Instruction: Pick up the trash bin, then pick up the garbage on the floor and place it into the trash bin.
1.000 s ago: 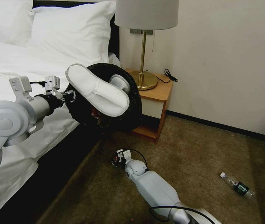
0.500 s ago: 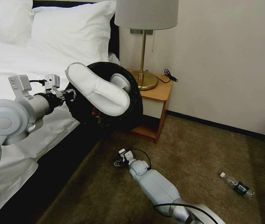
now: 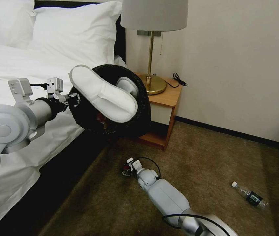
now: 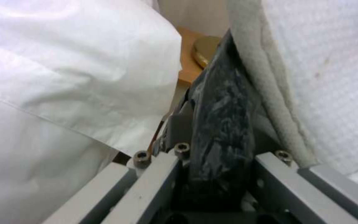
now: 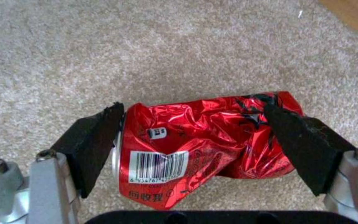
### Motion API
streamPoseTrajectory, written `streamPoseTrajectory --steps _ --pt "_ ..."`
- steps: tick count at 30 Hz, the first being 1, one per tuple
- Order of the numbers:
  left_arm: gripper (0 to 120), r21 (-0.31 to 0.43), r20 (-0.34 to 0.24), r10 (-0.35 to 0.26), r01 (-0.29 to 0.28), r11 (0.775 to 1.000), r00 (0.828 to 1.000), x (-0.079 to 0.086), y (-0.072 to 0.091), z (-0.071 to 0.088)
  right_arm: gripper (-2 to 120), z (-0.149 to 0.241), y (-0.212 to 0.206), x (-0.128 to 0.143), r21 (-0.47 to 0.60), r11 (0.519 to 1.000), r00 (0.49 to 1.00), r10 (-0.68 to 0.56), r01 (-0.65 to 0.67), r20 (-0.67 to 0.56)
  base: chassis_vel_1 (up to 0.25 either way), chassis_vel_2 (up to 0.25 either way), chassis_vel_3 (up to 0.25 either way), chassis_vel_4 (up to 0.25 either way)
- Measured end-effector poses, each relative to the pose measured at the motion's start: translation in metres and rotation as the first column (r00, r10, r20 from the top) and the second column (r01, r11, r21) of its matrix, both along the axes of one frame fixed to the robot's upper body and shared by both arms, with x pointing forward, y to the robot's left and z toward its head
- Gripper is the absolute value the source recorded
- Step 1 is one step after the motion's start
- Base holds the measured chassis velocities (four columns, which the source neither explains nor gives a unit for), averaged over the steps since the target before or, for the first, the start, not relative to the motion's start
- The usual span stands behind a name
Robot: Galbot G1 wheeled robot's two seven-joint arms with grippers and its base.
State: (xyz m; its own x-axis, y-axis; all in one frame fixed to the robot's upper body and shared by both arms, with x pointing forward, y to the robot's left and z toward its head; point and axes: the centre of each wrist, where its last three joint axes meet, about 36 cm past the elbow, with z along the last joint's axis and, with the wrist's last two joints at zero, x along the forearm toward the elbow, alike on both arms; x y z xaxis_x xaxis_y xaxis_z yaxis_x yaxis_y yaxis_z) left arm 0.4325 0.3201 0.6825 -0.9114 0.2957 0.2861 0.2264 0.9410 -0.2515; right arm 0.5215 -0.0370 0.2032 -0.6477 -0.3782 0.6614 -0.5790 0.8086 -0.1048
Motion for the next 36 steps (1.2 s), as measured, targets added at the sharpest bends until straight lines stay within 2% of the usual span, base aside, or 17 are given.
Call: streamPoseTrajectory --steps 9,11,12,14,17,19,20,21,23,24,27,28,30,33,36 --pt "1 0.001 0.002 -0.001 0.001 1.0 1.0 -0.0008 -0.0007 0.0006 89 -0.0028 -0.0016 -0.0009 -0.008 1.0 1.0 0.008 -0.008 0.007 0.0 0.0 0.0 0.0" --pt "1 0.003 0.002 -0.001 0.001 1.0 1.0 -0.0019 -0.0008 0.0003 74 -0.0036 -0.0019 -0.0013 -0.011 1.0 1.0 0.01 -0.01 0.007 0.0 0.0 0.0 0.0" --pt "1 0.003 0.002 -0.001 0.001 1.0 1.0 -0.0019 -0.0008 0.0003 74 -0.0036 -0.0019 -0.0013 -0.011 1.0 1.0 0.01 -0.01 0.007 0.0 0.0 0.0 0.0" --pt "1 0.002 0.003 -0.002 0.002 1.0 1.0 -0.0024 -0.0011 0.0003 64 -0.0059 -0.0034 -0.0023 -0.016 1.0 1.0 0.008 -0.008 0.003 0.0 0.0 0.0 0.0" --pt "1 0.002 0.004 -0.003 0.003 1.0 1.0 -0.0028 -0.0016 0.0005 57 -0.0079 -0.0048 -0.0031 -0.019 1.0 1.0 0.004 -0.004 -0.002 0.0 0.0 0.0 0.0" --pt "1 0.001 0.004 -0.004 0.004 1.0 1.0 -0.0031 -0.0014 0.001 44 -0.0104 -0.0068 -0.0043 -0.026 1.0 1.0 0.001 -0.001 -0.007 0.0 0.0 0.0 0.0" --pt "1 0.001 0.004 -0.004 0.004 1.0 1.0 -0.0031 -0.0014 0.001 44 -0.0104 -0.0068 -0.0043 -0.026 1.0 1.0 0.001 -0.001 -0.007 0.0 0.0 0.0 0.0" --pt "1 0.001 0.005 -0.004 0.004 1.0 1.0 -0.0032 -0.0012 0.0015 37 -0.0105 -0.0067 -0.0044 -0.027 1.0 1.0 0.0 0.0 -0.007 0.0 0.0 0.0 0.0" --pt "1 0.001 0.006 -0.004 0.004 1.0 1.0 -0.0032 -0.0011 0.0021 33 -0.0109 -0.0069 -0.0047 -0.029 1.0 1.0 0.0 0.0 -0.007 0.0 0.0 0.0 0.0" --pt "1 0.001 0.007 -0.004 0.004 1.0 1.0 -0.0032 -0.001 0.0026 26 -0.0114 -0.0069 -0.0053 -0.031 1.0 1.0 0.0 0.0 -0.007 0.0 0.0 0.0 0.0" --pt "1 0.001 0.008 -0.005 0.005 1.0 1.0 -0.0032 -0.001 0.0029 24 -0.0115 -0.0069 -0.0054 -0.031 1.0 1.0 0.0 0.0 -0.008 0.0 0.0 0.0 0.0" --pt "1 0.0 0.008 -0.004 0.004 1.0 1.0 -0.0031 -0.0007 0.0034 14 -0.0116 -0.0069 -0.0056 -0.031 1.0 1.0 -0.001 0.0 -0.007 0.0 0.0 0.0 0.0" --pt "1 0.001 0.01 -0.003 0.003 1.0 1.0 -0.0031 -0.0002 0.004 5 -0.0115 -0.007 -0.0055 -0.031 1.0 1.0 -0.003 0.003 -0.007 0.0 0.0 0.0 0.0" --pt "1 0.002 0.011 -0.003 0.003 1.0 1.0 -0.0034 0.0 0.0044 0 -0.0114 -0.0076 -0.005 -0.03 1.0 1.0 -0.008 0.007 -0.006 0.0 0.0 0.0 0.0" --pt "1 0.002 0.011 -0.003 0.003 1.0 1.0 -0.0035 0.0002 0.0047 0 -0.0116 -0.0077 -0.0054 -0.03 1.0 1.0 -0.011 0.01 -0.007 0.0 0.0 0.0 0.0"
